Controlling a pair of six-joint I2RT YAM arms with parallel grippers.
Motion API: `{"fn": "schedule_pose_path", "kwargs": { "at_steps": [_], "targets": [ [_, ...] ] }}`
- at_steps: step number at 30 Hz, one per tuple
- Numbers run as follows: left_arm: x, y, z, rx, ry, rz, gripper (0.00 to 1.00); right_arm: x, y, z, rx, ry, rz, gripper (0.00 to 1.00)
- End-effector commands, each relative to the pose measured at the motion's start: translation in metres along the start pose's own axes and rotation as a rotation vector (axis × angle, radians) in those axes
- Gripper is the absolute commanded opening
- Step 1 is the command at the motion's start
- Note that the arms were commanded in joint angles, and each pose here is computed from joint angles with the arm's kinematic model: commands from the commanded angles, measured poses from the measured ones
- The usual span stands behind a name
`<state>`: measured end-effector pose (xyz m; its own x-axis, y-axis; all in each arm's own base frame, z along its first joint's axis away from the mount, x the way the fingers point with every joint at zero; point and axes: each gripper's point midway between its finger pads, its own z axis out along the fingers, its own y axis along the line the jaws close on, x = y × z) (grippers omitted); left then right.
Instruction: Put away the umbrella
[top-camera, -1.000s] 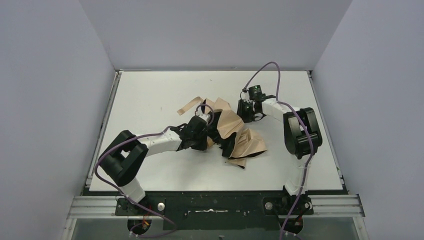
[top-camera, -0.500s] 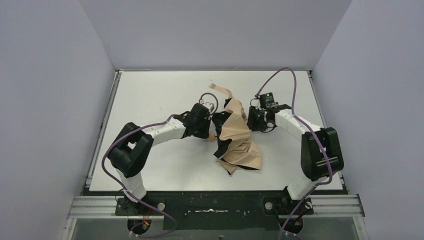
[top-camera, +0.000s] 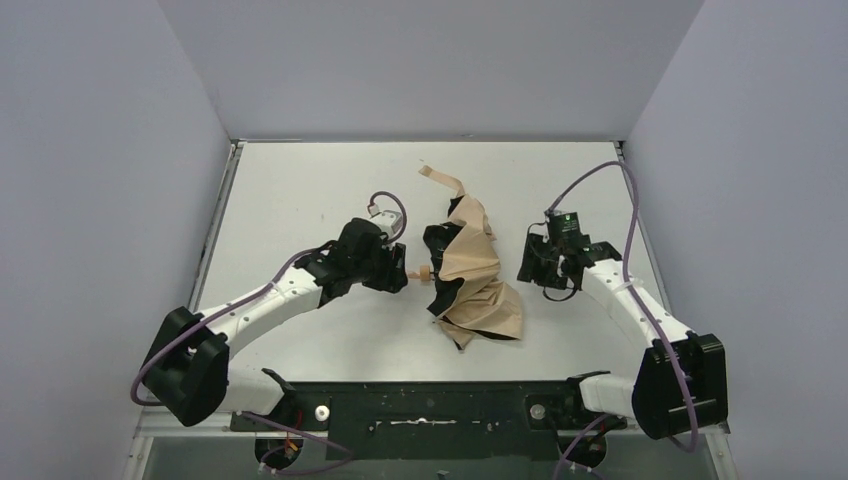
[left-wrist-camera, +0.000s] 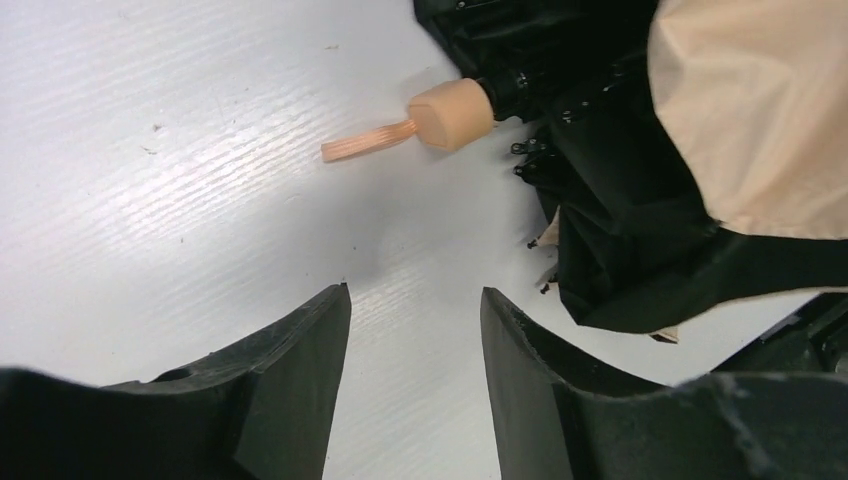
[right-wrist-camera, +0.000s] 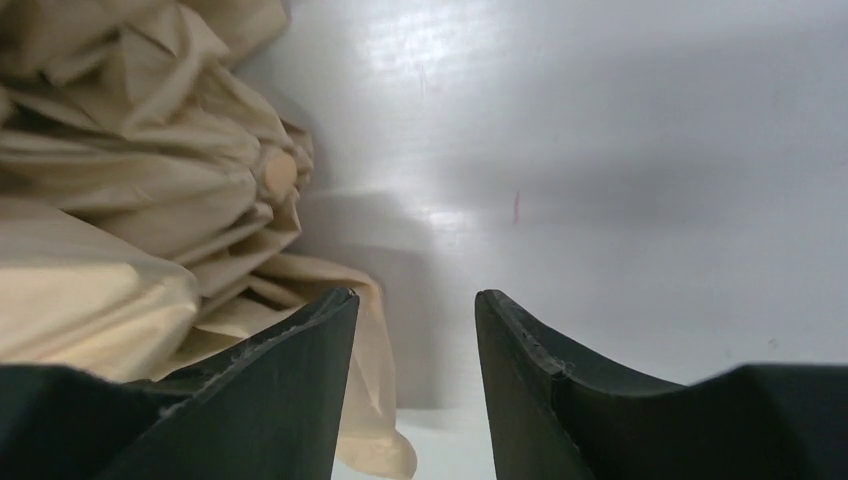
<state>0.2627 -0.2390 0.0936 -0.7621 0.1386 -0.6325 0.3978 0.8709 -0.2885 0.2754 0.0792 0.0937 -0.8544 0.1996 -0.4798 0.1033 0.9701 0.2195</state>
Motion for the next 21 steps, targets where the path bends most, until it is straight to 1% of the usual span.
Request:
{"fn": "schedule_pose_path", "kwargs": {
  "at_steps": [1,4,6,10,13,16,18,20,21],
  "targets": [
    [-0.022,-0.017,-0.022,0.076,-0.060,0.072,0.49,0.045,0.012,0.001,-0.054,0.100,0.022,0.47],
    [-0.034,-0.022,-0.031,0.093,-0.088,0.109,0.51,0.064,0.024,0.006,-0.061,0.121,0.010,0.44],
    [-0.041,-0.024,-0.035,0.097,-0.102,0.134,0.52,0.072,0.039,0.010,-0.109,0.125,0.011,0.44],
    [-0.050,-0.025,-0.039,0.092,-0.107,0.180,0.52,0.069,0.081,0.009,-0.325,0.083,0.061,0.44],
    [-0.054,-0.025,-0.041,0.087,-0.106,0.205,0.53,0.058,0.107,0.002,-0.467,0.046,0.091,0.48],
    [-0.056,-0.025,-0.042,0.083,-0.105,0.215,0.54,0.055,0.127,-0.005,-0.577,0.066,0.073,0.52],
    [-0.055,-0.024,-0.042,0.080,-0.101,0.215,0.55,0.053,0.129,-0.008,-0.593,0.060,0.067,0.53],
    [-0.053,-0.024,-0.042,0.081,-0.094,0.211,0.55,0.053,0.122,-0.009,-0.548,0.050,0.060,0.53],
    [-0.052,-0.025,-0.042,0.086,-0.093,0.206,0.55,0.055,0.113,-0.008,-0.498,0.050,0.058,0.53]
  ]
}}
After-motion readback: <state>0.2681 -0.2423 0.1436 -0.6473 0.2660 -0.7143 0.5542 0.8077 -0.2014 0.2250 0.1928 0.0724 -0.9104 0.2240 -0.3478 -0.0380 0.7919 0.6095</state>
